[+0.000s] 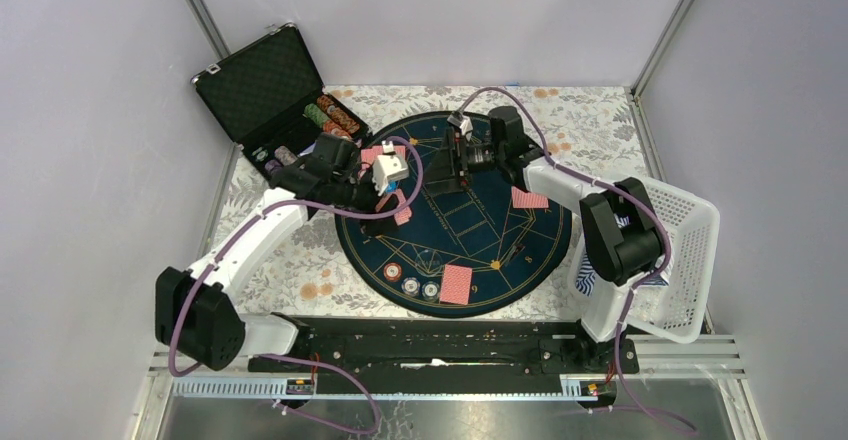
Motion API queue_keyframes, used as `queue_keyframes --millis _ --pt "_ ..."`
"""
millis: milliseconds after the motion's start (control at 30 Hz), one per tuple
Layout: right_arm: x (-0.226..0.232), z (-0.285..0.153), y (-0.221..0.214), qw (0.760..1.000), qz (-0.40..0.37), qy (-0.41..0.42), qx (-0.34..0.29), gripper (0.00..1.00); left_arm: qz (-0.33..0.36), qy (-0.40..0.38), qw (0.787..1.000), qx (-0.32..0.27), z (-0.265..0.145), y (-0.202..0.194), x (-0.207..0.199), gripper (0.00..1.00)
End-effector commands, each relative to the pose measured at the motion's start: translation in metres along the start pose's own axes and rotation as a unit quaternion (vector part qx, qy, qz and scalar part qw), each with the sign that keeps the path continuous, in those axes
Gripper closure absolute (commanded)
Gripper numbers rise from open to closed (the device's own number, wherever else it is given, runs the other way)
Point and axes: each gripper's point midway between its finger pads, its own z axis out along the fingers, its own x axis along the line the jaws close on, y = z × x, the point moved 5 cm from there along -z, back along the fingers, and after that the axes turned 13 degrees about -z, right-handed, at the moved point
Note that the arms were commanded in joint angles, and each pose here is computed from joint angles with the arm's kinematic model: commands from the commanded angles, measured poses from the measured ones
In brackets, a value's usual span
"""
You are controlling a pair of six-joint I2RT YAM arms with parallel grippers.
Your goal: Distribute texas hold em gaming equipment
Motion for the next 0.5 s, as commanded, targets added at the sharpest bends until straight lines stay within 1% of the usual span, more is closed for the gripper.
queue_keyframes --millis 0,133,367,467 --pt "0.028 0.0 -0.021 0.997 -0.06 0.021 0.036 0.1 0.018 -0.012 1.0 -0.002 0.007 0.006 -0.002 1.0" --pt "0.034 0.007 -0.03 0.996 -0.069 0.024 0.047 0.12 0.02 -0.016 1.0 0.001 0.01 0.007 -0.004 1.0" --pt "0.027 0.028 -0.047 0.995 -0.051 0.009 0.082 0.2 0.024 -0.016 1.0 0.0 0.011 0.009 -0.007 1.0" --pt "0.028 0.035 -0.047 0.995 -0.049 0.011 0.084 0.23 0.026 -0.016 1.0 -0.001 0.01 0.009 -0.007 1.0"
